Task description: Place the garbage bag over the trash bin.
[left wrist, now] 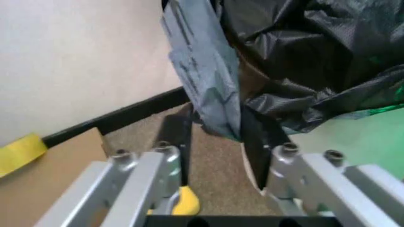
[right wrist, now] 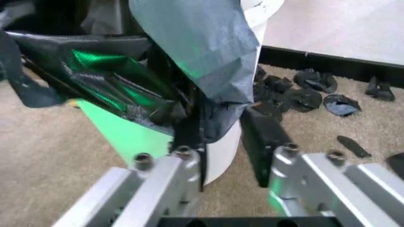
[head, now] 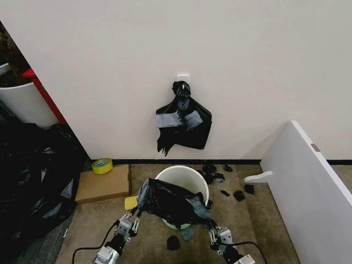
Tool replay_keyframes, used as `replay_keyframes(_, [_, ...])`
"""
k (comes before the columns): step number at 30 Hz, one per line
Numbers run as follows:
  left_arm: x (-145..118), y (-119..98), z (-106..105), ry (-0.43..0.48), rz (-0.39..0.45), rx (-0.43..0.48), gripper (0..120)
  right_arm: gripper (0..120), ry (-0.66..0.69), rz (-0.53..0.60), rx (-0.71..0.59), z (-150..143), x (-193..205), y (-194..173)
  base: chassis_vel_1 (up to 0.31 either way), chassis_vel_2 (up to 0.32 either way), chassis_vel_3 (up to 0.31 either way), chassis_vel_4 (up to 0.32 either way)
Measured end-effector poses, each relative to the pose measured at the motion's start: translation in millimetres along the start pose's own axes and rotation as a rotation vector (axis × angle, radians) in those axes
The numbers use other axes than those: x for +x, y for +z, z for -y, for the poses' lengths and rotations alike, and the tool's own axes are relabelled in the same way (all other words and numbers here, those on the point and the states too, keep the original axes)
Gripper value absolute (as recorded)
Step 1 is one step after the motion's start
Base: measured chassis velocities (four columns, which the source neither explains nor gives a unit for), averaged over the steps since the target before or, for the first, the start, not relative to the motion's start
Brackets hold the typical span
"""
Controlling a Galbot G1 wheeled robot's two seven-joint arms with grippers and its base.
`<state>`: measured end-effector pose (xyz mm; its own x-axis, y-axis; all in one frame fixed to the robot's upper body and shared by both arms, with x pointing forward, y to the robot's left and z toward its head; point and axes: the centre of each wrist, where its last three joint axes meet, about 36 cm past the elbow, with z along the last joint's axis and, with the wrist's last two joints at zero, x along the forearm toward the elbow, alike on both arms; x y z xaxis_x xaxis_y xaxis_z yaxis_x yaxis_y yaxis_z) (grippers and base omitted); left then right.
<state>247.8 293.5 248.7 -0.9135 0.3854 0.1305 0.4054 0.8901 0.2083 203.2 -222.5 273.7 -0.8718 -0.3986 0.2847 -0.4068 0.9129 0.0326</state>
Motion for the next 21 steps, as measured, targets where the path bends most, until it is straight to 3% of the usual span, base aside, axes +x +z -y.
replay_keyframes(3, [4,-10,-5,-0.005,-0.010,-0.015,48,36,-0.031,0.025,0.004,10,6,2,0.000,0.000,0.000,0.000])
replay_keyframes(5, [4,-11,-7,-0.004,-0.008,-0.020,52,38,-0.038,0.031,0.007,12,7,3,0.000,0.000,0.000,0.000])
replay_keyframes(8, [9,-18,-19,0.016,0.003,-0.056,64,51,-0.103,0.072,0.033,25,16,12,0.000,0.000,0.000,0.000])
replay_keyframes(15, [19,-30,-49,0.198,0.086,-0.125,87,73,-0.287,0.180,0.099,52,27,22,0.000,0.000,0.000,0.000])
replay_keyframes(17, [19,-34,-52,0.299,0.137,-0.108,97,85,-0.358,0.230,0.131,65,26,18,0.000,0.000,0.000,0.000])
replay_keyframes(21, [15,-37,-52,0.352,0.188,-0.083,100,95,-0.388,0.286,0.129,68,22,3,0.000,0.000,0.000,0.000])
